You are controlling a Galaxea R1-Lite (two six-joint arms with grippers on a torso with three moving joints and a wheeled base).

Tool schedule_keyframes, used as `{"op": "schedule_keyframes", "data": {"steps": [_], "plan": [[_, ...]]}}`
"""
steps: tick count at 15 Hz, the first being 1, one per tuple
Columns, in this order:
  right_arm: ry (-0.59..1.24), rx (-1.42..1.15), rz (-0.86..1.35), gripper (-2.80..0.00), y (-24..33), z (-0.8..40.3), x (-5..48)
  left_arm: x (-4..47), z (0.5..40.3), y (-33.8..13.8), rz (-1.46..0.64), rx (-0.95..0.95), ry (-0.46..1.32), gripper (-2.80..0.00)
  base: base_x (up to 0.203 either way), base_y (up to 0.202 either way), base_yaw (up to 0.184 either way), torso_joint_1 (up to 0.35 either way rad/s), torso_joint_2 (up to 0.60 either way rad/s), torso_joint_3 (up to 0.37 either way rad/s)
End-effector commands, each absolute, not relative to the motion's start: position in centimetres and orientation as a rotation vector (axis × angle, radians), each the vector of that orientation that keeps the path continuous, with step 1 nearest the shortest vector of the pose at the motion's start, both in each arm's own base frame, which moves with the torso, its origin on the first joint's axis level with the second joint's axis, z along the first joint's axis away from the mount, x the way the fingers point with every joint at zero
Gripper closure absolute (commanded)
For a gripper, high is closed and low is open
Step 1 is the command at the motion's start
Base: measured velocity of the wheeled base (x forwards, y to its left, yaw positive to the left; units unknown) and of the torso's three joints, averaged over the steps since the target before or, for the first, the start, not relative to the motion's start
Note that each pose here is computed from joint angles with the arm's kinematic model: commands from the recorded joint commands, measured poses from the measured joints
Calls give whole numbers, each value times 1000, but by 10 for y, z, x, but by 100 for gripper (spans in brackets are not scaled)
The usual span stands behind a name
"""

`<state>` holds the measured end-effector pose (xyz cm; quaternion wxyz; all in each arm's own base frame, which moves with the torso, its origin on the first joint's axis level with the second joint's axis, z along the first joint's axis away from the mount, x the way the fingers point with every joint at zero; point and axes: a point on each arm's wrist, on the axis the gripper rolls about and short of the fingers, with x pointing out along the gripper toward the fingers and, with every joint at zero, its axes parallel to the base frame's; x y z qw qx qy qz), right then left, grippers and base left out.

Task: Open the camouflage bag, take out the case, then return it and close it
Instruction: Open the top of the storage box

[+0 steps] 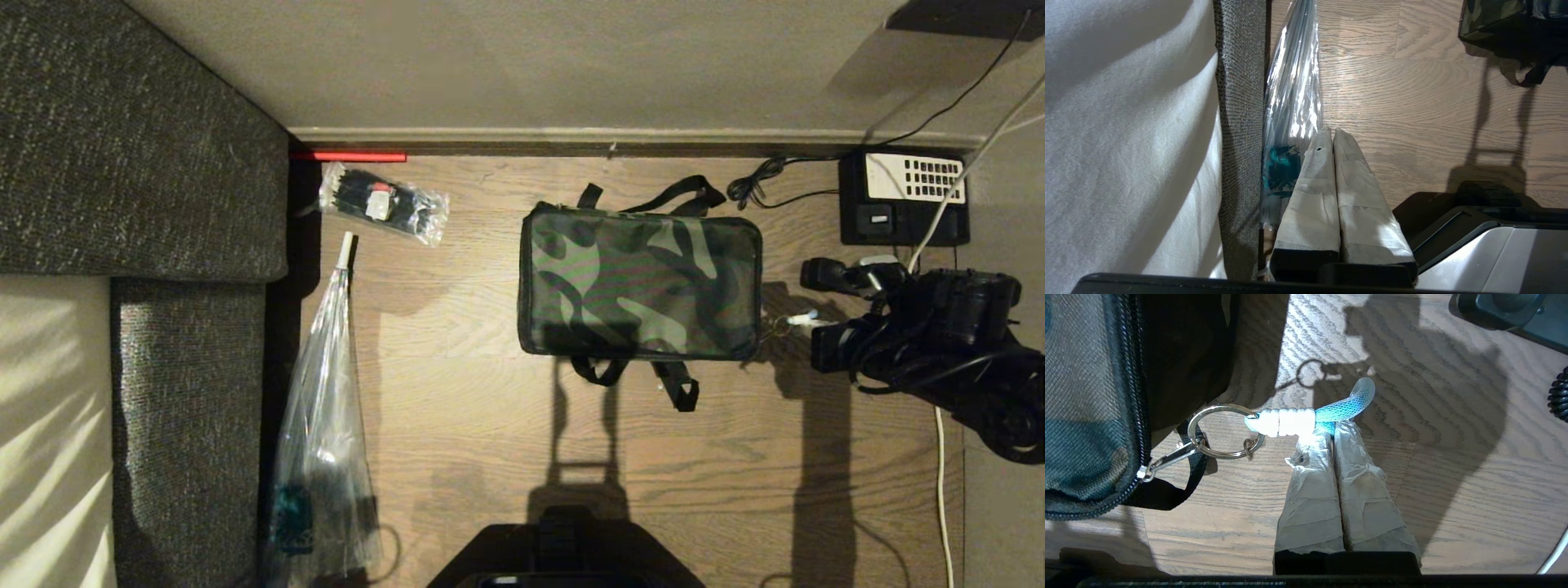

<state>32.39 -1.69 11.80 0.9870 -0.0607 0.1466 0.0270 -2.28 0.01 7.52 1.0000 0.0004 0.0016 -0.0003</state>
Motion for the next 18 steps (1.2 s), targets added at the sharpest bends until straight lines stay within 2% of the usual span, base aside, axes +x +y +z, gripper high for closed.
{"op": "schedule_keyframes", "data": {"steps": [1,18], "plan": [[281,-120,69,0,-17,120,325,-23,75,0,0,1,3,0,0,0,0,0,0,0],[195,-90,106,0,-15,129,345,-23,75,0,0,0,3,0,0,0,0,0,0,0]]}}
